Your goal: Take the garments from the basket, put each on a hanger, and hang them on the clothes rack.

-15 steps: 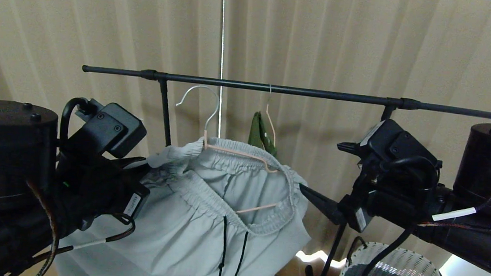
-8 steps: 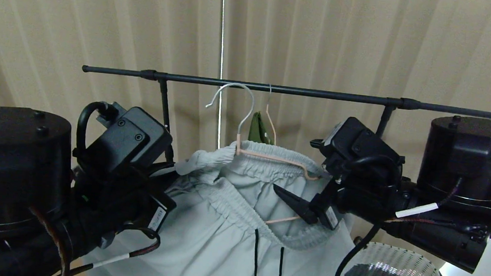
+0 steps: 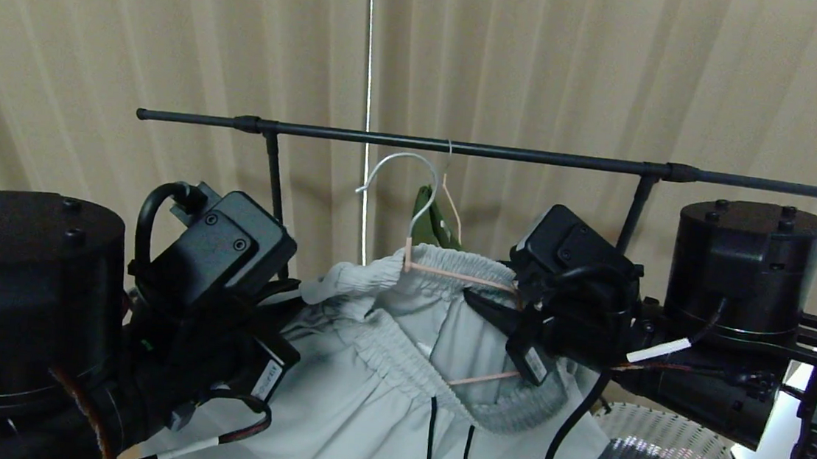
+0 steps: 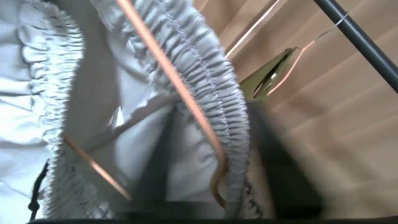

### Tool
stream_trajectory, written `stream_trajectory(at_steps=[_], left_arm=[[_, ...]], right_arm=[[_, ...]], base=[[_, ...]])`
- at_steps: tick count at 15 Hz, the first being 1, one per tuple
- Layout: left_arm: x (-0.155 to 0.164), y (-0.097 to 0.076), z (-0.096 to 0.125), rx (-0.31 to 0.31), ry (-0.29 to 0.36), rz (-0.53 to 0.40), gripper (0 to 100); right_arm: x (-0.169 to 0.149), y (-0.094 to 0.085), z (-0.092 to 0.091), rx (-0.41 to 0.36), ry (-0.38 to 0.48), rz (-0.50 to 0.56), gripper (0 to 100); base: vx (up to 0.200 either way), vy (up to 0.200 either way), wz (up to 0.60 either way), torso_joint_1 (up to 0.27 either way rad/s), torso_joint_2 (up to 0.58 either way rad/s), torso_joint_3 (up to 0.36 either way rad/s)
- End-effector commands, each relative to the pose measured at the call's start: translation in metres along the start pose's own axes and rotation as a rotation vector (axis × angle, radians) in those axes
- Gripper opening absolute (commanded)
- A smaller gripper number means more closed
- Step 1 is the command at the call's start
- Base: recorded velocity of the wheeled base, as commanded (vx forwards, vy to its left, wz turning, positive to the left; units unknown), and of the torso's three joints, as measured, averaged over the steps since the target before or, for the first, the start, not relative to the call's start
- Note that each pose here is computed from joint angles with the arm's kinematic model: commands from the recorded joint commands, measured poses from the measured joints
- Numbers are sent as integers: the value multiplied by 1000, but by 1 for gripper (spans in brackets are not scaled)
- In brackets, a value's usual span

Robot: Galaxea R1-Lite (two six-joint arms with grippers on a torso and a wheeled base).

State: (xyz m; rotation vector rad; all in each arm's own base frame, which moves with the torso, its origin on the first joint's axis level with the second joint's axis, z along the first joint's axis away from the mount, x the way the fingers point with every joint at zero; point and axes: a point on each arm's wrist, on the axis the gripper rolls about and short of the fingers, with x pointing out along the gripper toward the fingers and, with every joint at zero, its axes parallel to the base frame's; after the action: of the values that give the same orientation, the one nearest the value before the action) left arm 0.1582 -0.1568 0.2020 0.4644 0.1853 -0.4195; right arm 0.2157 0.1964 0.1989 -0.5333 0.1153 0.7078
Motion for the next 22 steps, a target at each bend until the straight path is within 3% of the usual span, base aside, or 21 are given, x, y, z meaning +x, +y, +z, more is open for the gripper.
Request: stream_trajectory(at_steps=[1, 8, 9, 12, 16, 18, 22], left_arm=[[-3, 1, -1, 0, -3, 1, 0], [-6, 2, -3, -4, -6, -3, 0], [-7, 3, -2, -8, -9, -4, 100], [-18, 7, -4, -29, -33, -6, 100], [-58, 22, -19, -59, -132, -88, 100], [-62, 26, -41, -58, -81, -62, 100], [-58, 32, -63, -69, -18, -99, 100]], right_arm=[[0, 0, 0, -1, 0, 0, 0], [-6, -1, 1, 0, -9, -8, 0], [-8, -2, 2, 1, -12, -9, 0], [-13, -10, 1, 9, -10, -44, 0], [-34, -45, -12, 46, 14, -182, 0], [-46, -56, -11, 57, 1, -230, 0], [-60, -59, -4, 56, -41, -246, 0]], base=[[0, 0, 0, 0, 0, 0], [0, 0, 0, 0, 0, 0], [0, 0, 0, 0, 0, 0], [0, 0, 0, 0, 0, 0], [0, 0, 0, 0, 0, 0], [0, 0, 0, 0, 0, 0], [0, 0, 0, 0, 0, 0]])
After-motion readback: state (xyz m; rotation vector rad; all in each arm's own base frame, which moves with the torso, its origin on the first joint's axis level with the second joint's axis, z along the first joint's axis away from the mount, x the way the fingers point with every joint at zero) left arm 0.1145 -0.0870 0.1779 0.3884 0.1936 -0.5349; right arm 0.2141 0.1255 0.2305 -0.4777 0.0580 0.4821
